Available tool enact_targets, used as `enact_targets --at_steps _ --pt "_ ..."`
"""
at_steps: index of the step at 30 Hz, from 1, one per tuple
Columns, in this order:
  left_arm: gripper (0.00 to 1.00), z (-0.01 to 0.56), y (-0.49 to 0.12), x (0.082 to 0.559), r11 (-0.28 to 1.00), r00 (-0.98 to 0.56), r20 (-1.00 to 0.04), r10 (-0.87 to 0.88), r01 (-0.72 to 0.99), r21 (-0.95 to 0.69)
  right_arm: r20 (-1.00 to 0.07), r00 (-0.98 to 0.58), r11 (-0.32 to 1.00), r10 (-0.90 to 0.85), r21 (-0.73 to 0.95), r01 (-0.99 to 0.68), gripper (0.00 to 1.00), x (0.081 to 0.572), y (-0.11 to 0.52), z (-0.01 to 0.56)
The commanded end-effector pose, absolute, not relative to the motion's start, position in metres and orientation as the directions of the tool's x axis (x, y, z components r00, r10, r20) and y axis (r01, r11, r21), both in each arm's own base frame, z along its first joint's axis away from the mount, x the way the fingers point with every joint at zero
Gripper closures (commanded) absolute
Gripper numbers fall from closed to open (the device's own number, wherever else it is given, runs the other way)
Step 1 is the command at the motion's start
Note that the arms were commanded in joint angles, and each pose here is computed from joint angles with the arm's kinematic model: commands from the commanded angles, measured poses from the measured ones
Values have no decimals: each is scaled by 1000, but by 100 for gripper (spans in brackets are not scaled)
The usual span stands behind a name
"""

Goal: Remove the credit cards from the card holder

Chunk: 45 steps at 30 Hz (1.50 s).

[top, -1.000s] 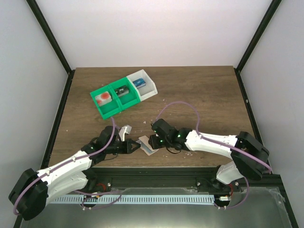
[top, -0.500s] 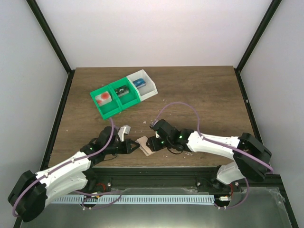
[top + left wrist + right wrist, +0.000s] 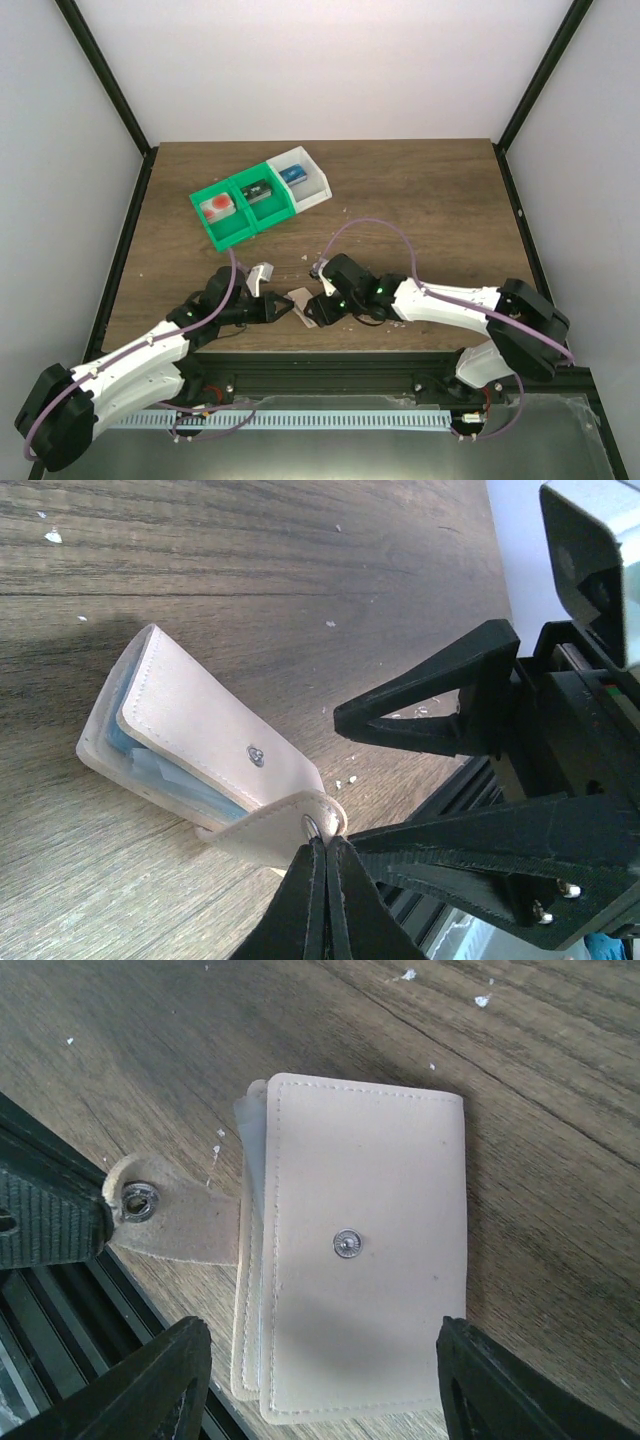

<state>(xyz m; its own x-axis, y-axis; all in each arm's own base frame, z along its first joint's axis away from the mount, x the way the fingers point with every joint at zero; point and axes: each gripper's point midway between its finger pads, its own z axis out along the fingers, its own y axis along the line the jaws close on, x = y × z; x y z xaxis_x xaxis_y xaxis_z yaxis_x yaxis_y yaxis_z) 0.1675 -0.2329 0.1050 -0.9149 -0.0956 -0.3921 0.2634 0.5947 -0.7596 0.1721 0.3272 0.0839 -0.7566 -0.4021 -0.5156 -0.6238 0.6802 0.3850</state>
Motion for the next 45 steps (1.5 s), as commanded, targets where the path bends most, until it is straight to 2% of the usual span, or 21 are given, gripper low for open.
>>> enact_targets --at_steps 1,12,23,41,45 --pt "100 115 -236 169 567 -907 -408 -101 284 -773 -521 -737 660 -431 375 -651 36 168 334 79" --pt "100 120 -238 171 559 -905 -411 -107 287 -778 -518 -722 673 -459 328 -663 38 174 343 74" --pt "100 120 -238 170 562 -905 -414 -97 294 -773 -551 -724 713 -415 297 -635 56 184 338 81" --pt "100 118 -238 167 555 -908 -409 -90 295 -778 -587 -719 761 -373 249 -599 67 198 330 84" --pt "100 110 -236 167 574 -909 -409 -83 292 -765 -601 -722 797 -343 221 -562 78 204 321 88"
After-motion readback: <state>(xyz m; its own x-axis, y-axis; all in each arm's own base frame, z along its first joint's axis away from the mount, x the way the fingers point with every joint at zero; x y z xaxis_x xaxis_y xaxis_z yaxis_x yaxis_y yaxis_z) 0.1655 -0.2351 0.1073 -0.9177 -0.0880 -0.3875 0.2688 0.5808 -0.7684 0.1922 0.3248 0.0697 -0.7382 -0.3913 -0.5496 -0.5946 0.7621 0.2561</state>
